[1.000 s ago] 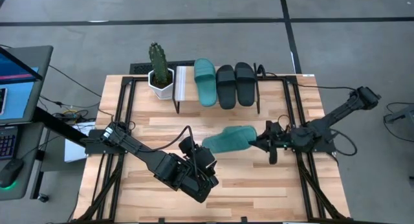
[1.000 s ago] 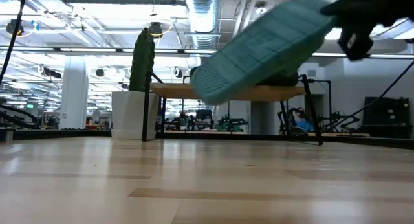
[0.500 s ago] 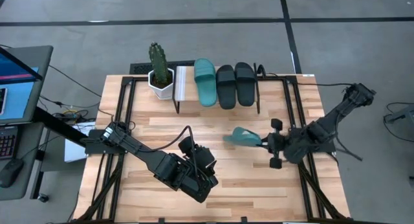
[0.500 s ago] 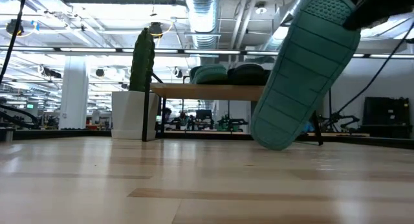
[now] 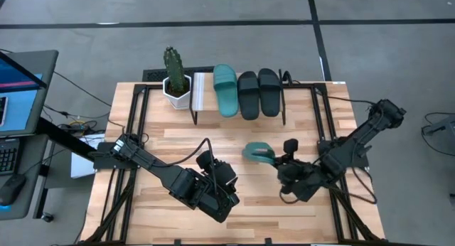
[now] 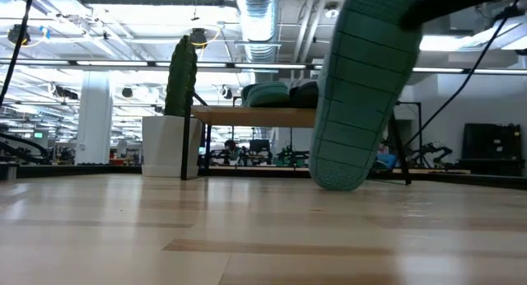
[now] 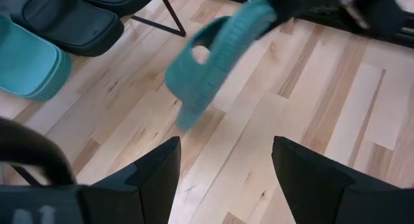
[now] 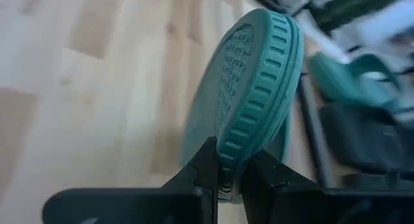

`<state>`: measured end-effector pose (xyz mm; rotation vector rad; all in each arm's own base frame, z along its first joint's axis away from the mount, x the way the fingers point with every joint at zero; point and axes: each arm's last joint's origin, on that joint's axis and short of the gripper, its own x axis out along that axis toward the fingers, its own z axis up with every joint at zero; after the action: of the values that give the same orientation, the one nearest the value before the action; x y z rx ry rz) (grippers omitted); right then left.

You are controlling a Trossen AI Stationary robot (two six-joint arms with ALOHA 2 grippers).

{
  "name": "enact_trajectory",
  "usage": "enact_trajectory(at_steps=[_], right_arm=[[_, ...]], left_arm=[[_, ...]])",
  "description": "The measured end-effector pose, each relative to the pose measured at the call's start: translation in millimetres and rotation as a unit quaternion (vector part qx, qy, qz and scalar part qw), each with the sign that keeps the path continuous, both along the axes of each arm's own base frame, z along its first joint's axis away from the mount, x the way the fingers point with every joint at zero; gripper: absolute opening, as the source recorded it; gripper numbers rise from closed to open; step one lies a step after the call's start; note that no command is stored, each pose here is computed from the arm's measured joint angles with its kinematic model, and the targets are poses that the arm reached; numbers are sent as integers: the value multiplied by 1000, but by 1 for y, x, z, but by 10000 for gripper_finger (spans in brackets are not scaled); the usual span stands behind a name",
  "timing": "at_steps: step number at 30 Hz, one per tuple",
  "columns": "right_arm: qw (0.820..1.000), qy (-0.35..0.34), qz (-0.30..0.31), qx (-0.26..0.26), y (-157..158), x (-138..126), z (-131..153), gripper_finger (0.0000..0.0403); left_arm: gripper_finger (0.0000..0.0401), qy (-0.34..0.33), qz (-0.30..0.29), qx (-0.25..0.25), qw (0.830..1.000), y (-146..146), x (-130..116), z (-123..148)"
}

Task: Pick and place slides into the shelf
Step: Put the green slipper on the shelf beside the green slipper

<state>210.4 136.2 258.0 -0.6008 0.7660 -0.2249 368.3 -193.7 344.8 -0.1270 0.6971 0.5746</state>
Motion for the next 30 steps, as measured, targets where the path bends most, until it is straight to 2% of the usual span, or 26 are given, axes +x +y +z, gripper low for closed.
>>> enact_trajectory(at_steps=[3, 12, 20, 24, 30], right_arm=[[999, 0, -21, -32, -1, 8, 5, 30], [997, 15, -29, -65, 1, 27, 8, 28], [997, 9, -36, -69, 3, 30, 6, 28], [998, 8, -29, -55, 6, 32, 14, 28], [997, 0, -28, -66, 6, 34, 21, 26]], left_arm=[[231, 5, -4, -8, 1000, 0, 0, 0], [231, 5, -5, -9, 1000, -1, 0, 0], [231, 7, -5, -8, 1000, -1, -1, 0], [231, 9, -8, -5, 1000, -1, -1, 0], [231, 12, -11, -3, 1000, -1, -1, -1]])
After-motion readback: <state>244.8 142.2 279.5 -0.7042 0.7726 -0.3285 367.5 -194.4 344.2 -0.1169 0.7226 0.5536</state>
